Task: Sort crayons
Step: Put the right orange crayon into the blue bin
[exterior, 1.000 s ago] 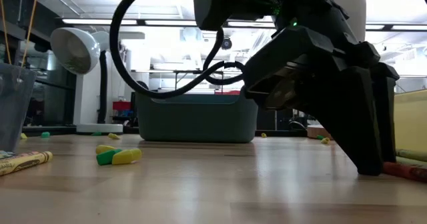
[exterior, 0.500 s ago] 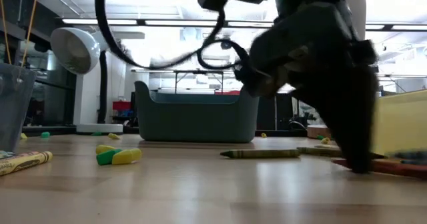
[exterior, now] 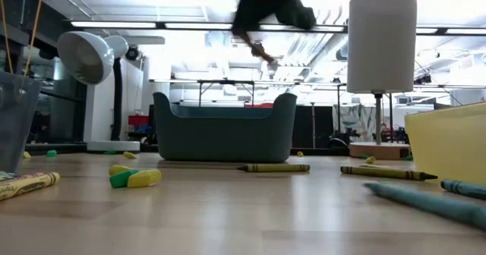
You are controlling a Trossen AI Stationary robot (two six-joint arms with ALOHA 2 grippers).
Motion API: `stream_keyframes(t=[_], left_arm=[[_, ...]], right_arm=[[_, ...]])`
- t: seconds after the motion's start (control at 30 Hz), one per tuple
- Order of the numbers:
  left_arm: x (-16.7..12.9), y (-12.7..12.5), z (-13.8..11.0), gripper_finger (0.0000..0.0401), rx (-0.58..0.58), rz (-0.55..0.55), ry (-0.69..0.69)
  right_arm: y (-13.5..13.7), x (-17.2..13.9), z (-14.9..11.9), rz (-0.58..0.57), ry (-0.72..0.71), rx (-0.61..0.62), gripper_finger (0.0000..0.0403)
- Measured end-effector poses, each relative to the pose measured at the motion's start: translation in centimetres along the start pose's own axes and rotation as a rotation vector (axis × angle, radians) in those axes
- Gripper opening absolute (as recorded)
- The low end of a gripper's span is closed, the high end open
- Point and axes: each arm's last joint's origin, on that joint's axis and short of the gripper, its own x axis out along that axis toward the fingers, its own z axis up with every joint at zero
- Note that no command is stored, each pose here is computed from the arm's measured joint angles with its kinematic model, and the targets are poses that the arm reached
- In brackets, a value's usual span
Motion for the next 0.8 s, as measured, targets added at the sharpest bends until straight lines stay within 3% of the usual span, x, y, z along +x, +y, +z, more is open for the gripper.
stream_keyframes(t=[0.13, 0.37, 0.63, 0.8], left_arm=[[0.2, 0.1, -0.5, 0.0229, -0.015, 0.024, 0.034], [1.6, 0.2, -2.2, 0.0229, 0.013, 0.088, 0.098], [3.1, 0.1, -4.1, 0.0229, -0.005, 0.118, 0.153], [3.3, 0.1, -4.2, 0.0229, -0.009, 0.143, 0.145]], right_arm=[[-0.3, -5.6, 2.2, -0.001, -0.253, -0.099, 0.0001], [-1.9, -12.3, 4.2, 0.043, -0.502, -0.191, 0.0], [-4.9, -10.8, 0.9, 0.323, -0.837, -0.134, 0.0], [-6.2, -9.6, -0.7, 0.422, -0.935, -0.082, 0.0]])
